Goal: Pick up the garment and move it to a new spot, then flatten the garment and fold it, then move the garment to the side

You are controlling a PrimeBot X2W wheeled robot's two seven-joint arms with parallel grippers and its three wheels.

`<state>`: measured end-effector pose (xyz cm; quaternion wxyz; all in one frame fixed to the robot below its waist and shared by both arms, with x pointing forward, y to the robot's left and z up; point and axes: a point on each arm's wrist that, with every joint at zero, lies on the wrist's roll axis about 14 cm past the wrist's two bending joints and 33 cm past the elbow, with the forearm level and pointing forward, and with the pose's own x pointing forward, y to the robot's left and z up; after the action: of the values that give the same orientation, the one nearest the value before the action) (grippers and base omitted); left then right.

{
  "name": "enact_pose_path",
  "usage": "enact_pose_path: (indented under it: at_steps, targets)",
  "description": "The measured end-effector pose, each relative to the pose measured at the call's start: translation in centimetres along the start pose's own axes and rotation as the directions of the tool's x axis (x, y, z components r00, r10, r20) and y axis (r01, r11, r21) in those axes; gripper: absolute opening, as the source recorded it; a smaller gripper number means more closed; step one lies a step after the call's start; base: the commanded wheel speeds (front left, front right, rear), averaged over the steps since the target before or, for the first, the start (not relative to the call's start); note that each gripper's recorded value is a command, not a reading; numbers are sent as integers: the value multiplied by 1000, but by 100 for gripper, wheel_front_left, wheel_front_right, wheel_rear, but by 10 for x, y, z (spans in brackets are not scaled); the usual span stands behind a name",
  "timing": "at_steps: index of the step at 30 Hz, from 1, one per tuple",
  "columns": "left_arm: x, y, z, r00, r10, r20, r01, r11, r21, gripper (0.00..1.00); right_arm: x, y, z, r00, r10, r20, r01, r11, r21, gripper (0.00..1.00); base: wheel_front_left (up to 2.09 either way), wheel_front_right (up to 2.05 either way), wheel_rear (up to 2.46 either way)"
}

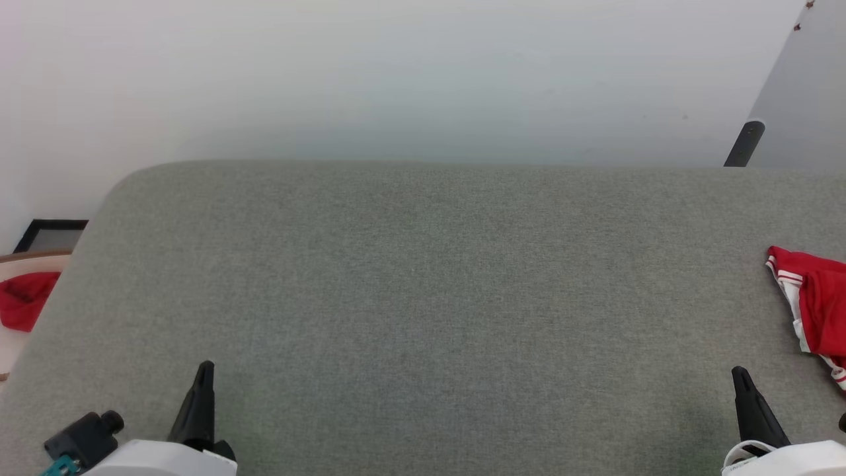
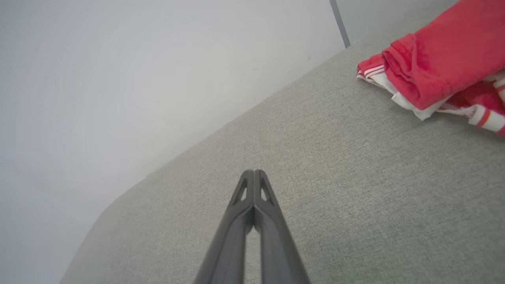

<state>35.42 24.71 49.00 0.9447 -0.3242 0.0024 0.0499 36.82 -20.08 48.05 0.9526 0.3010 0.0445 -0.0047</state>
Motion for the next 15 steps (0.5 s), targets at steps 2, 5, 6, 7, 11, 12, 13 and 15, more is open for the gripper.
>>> enact_pose_path:
  at_steps: [2, 5, 6, 7, 11, 12, 13, 15]
  targets:
    - [1, -1, -1, 1000, 2, -2, -2, 1000, -30, 0, 0, 0, 0, 1000, -2, 3, 1, 1000, 31, 0, 0, 0, 0]
    - [2, -2, -1, 1000, 4, -4, -4, 998, -68, 0, 1, 0, 0, 1000, -4, 2, 4, 997, 76, 0, 0, 0, 0]
    - [2, -2, -2, 1000, 5, -3, -6, 996, -84, 0, 2, 1, 1, 1000, -3, 5, 3, 996, 91, 0, 0, 0, 0]
    - [2, -2, -2, 1000, 6, -7, -7, 995, -97, 0, 3, 2, 2, 1000, -1, 7, 1, 995, 103, 0, 0, 0, 0]
    - [4, -4, -3, 1000, 6, -9, -7, 989, -149, 0, 3, 1, 1, 1000, -6, 5, 5, 987, 160, 0, 0, 0, 0]
    - [5, -5, -3, 1000, 5, -9, -6, 987, -162, 0, 3, 1, 1, 1000, -7, 4, 6, 985, 172, 0, 0, 0, 0]
    - [6, -6, -3, 1000, 4, -9, -6, 985, -174, 0, 3, 1, 1, 1000, -6, 6, 5, 983, 184, 0, 0, 0, 0]
    - [6, -7, -4, 1000, 4, -11, -6, 980, -198, 0, 5, 3, 3, 1000, -4, 10, 1, 977, 213, 0, 0, 0, 0]
